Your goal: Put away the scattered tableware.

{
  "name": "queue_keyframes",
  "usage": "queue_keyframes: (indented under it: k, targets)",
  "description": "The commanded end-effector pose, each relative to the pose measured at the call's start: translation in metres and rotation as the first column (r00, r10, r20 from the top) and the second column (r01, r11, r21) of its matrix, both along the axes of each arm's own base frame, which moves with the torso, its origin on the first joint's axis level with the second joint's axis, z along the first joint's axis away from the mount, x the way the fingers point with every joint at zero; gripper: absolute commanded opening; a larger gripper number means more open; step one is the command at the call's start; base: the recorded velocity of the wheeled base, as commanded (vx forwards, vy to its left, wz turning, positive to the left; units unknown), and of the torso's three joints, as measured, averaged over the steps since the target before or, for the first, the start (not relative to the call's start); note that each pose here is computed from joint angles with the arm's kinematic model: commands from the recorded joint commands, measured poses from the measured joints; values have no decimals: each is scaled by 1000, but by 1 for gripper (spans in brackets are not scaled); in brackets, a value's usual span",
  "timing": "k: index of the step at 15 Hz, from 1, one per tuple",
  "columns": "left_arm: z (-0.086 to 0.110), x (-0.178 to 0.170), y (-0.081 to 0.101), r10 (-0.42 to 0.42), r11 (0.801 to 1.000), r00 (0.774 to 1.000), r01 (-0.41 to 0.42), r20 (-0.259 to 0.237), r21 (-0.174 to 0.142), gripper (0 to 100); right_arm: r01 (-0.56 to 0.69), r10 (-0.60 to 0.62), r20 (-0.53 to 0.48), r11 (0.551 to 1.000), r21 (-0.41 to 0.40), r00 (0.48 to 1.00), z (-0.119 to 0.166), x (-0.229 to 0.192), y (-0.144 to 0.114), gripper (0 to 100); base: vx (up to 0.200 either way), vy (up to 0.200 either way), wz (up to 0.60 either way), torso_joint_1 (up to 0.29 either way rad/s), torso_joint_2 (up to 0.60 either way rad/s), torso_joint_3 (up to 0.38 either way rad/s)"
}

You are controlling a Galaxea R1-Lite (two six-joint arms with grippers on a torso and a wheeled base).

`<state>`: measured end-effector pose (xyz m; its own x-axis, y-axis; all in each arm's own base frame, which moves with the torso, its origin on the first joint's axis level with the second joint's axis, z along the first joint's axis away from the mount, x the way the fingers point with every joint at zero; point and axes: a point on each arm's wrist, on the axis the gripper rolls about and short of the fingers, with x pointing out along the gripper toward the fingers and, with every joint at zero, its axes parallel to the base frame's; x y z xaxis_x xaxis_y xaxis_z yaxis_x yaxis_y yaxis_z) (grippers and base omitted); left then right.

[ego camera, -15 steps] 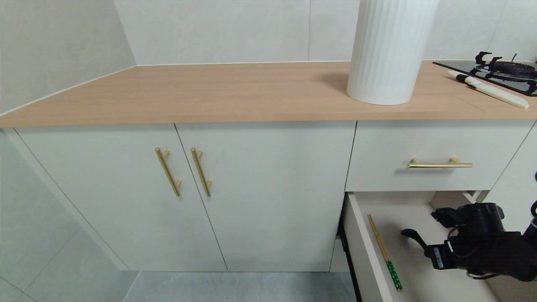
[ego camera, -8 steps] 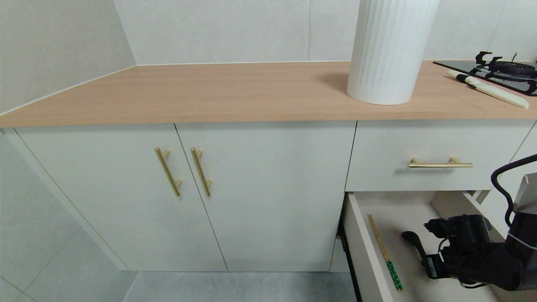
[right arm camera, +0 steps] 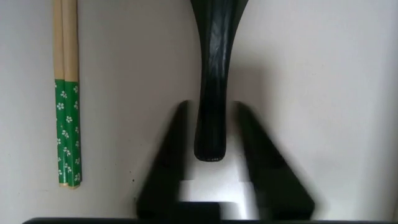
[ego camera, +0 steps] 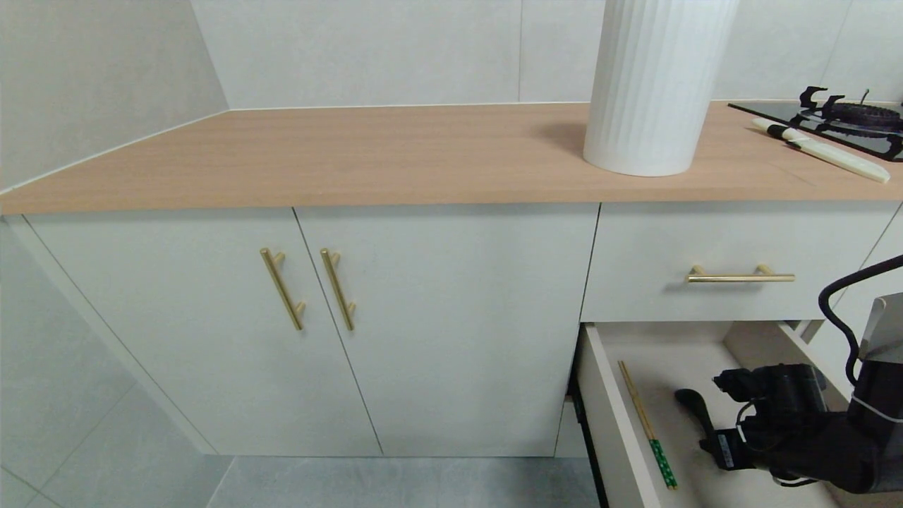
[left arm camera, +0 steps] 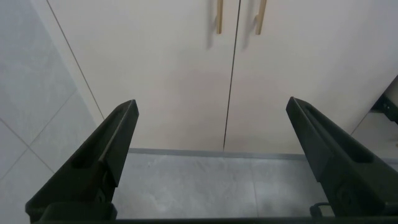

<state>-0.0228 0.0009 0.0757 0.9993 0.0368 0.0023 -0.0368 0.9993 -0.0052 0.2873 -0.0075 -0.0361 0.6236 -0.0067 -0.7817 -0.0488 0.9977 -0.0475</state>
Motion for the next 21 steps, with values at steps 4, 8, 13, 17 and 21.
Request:
queue_keyframes:
  k: [4,8,13,17,21]
  targets:
    - [0,0,0,2,1000,1000,-2,-1,-1,100,2,-3,25,1000,2,1000,8,0,0,100,0,0,0,0,0,0]
    - [0,0,0,0,1000,1000,0,-2,-1,100,30,-37,211,999,34,977,74,-13,1,100,0,0,0,0,0,0]
    - [0,0,0,2,1000,1000,-2,1,-1,100,-19,9,278,999,31,960,168,-69,14,100,0,0,0,0,0,0]
    - [0,0,0,0,1000,1000,0,-1,5,100,-18,14,159,999,29,987,199,-101,14,100,0,0,0,0,0,0]
    - [0,0,0,0,1000,1000,0,-3,10,100,-6,4,112,1000,17,994,204,-113,13,100,0,0,0,0,0,0]
